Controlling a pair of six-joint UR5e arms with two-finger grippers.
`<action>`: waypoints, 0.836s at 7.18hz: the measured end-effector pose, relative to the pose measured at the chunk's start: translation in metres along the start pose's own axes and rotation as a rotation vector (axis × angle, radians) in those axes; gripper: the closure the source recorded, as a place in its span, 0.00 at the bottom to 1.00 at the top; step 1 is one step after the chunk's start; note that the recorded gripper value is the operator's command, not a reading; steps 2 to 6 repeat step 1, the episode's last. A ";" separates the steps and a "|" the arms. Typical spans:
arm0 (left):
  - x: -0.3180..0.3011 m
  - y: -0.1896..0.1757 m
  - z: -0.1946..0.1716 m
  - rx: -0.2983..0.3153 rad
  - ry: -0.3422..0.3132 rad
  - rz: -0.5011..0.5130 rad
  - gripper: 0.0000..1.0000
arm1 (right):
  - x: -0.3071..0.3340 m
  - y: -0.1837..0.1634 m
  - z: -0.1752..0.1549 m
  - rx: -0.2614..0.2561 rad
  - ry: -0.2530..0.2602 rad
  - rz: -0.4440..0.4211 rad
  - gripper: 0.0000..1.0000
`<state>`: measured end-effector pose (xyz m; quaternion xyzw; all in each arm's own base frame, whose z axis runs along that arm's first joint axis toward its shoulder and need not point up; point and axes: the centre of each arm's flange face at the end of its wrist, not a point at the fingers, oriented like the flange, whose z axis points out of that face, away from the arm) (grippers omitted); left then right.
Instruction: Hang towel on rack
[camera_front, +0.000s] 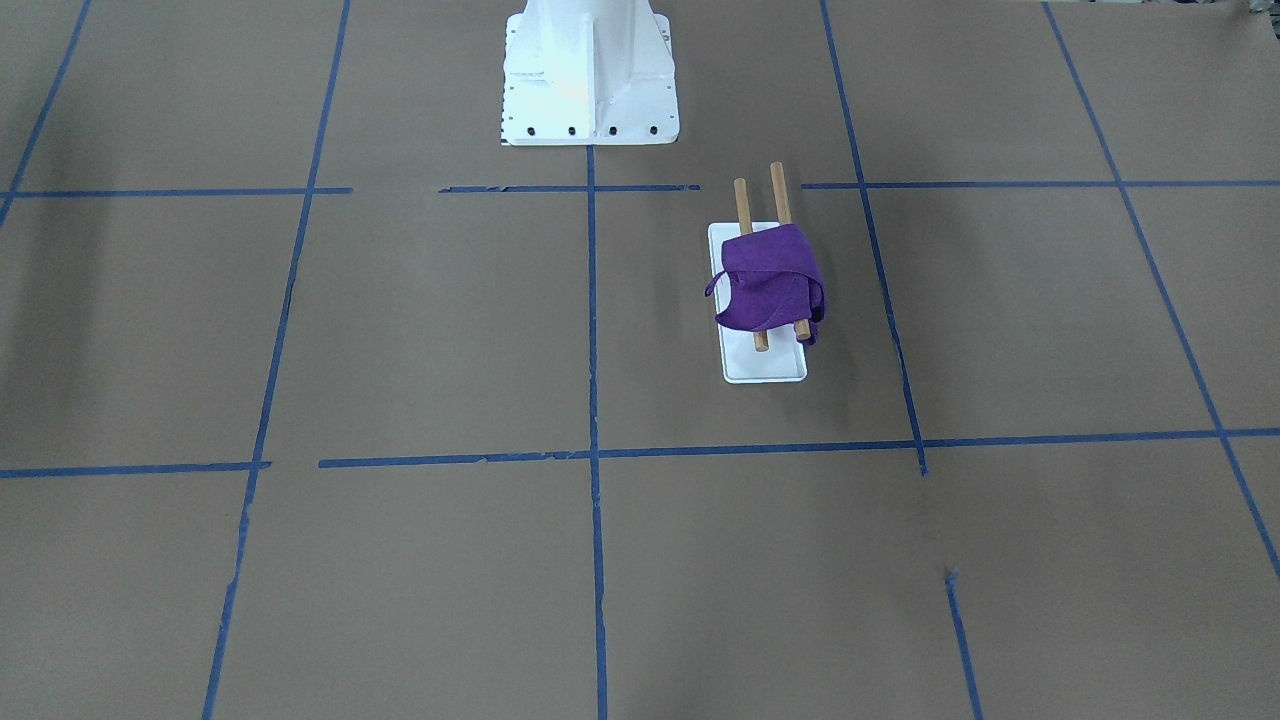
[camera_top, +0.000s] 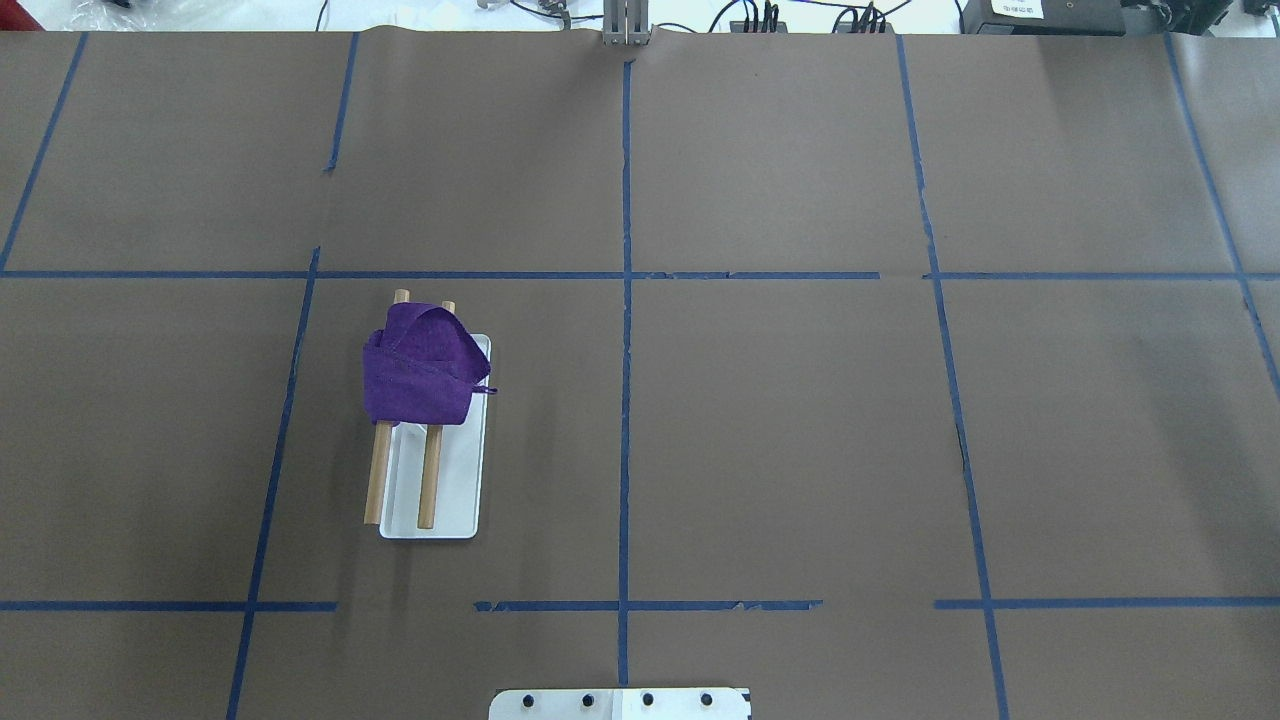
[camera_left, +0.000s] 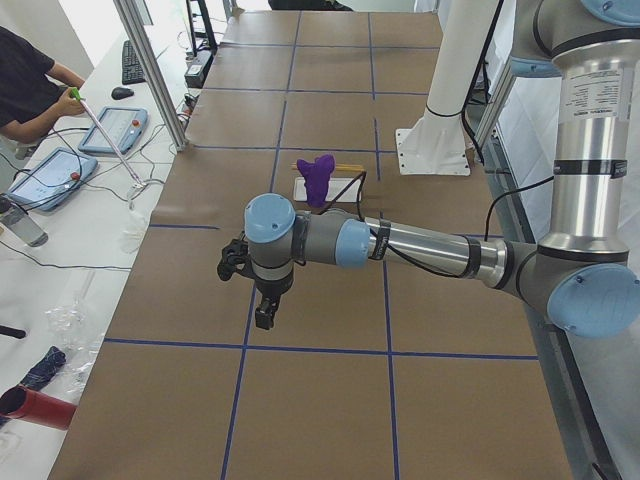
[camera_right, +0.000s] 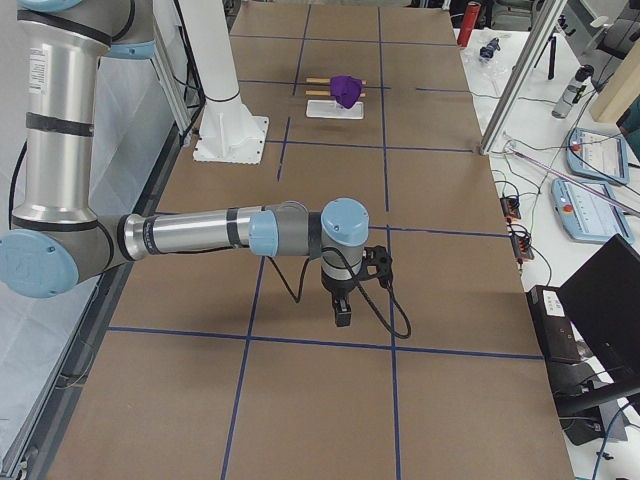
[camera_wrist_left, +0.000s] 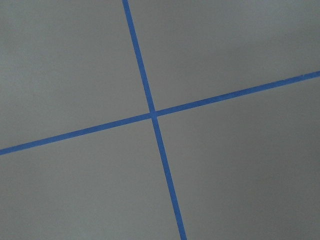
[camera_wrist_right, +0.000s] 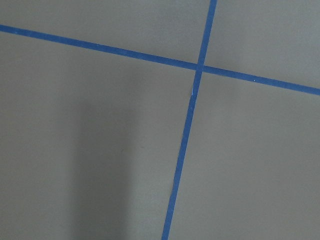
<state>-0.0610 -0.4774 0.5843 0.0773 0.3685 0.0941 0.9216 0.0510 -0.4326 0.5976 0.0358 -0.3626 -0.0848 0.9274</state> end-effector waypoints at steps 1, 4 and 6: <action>-0.003 0.003 0.007 -0.015 0.004 -0.008 0.00 | 0.000 0.000 0.001 0.001 -0.002 -0.001 0.00; -0.003 0.003 0.007 -0.015 0.004 -0.008 0.00 | 0.000 0.000 0.001 0.001 -0.002 -0.001 0.00; -0.003 0.003 0.007 -0.015 0.004 -0.008 0.00 | 0.000 0.000 0.001 0.001 -0.002 -0.001 0.00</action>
